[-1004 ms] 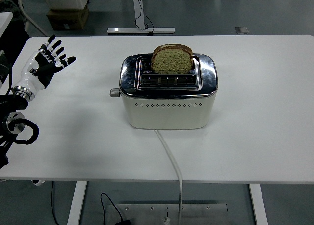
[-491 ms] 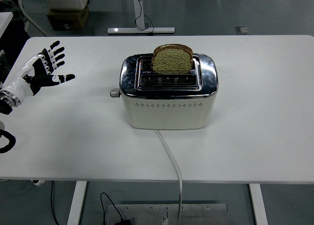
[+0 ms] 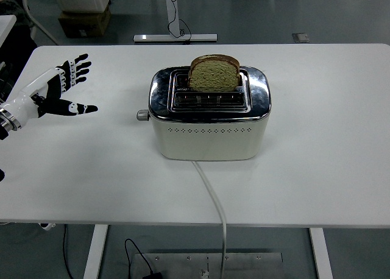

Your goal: Press down toaster

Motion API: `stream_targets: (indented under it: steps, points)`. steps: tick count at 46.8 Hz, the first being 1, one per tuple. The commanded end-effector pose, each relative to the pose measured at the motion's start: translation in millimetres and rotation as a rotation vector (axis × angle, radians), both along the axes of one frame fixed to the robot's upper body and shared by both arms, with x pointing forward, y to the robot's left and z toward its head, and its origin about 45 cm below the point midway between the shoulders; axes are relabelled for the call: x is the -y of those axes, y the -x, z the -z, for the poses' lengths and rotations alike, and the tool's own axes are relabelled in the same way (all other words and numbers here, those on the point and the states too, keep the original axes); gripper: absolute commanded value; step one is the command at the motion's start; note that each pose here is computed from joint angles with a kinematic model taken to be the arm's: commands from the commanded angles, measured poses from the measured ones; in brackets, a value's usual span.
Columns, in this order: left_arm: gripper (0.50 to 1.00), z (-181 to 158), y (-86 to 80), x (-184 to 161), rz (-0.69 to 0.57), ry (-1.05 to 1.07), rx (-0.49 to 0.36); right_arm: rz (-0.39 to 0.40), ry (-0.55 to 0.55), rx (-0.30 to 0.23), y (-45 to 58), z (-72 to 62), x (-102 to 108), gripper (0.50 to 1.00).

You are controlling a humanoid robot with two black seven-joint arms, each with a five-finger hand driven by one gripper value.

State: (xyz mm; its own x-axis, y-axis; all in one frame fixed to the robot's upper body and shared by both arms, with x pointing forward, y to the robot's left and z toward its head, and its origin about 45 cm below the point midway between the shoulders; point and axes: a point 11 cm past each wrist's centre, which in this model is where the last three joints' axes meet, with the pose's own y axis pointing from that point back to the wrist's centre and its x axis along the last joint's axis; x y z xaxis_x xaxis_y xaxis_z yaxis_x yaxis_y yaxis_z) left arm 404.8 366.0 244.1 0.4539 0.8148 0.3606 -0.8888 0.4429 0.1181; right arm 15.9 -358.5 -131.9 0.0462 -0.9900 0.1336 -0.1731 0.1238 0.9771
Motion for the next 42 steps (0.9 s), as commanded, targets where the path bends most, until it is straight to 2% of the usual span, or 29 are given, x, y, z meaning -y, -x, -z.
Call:
stream_targets:
  steps: [1, 5, 12, 24, 42]
  points:
    - [1.000, 2.5, 3.6, 4.5, 0.040, -0.070, 0.011, 0.000, -0.001, 0.000, -0.1, 0.0, -0.2, 0.998]
    - [1.000, 5.6, 8.0, 7.4, 0.087, -0.152, 0.032, -0.001, -0.001, 0.000, -0.1, 0.0, -0.2, 0.998]
    - [1.000, 0.3, 12.2, 11.6, 0.156, -0.197, 0.121, -0.001, 0.001, 0.000, 0.1, 0.0, 0.3, 0.998]
    - [1.000, 4.0, 20.9, 17.9, 0.247, -0.273, 0.190, 0.000, -0.001, 0.000, -0.1, 0.0, -0.2, 0.998]
    - [1.000, 28.2, 33.7, 9.6, 0.273, -0.533, 0.257, 0.000, -0.001, 0.000, -0.1, 0.0, -0.2, 0.998]
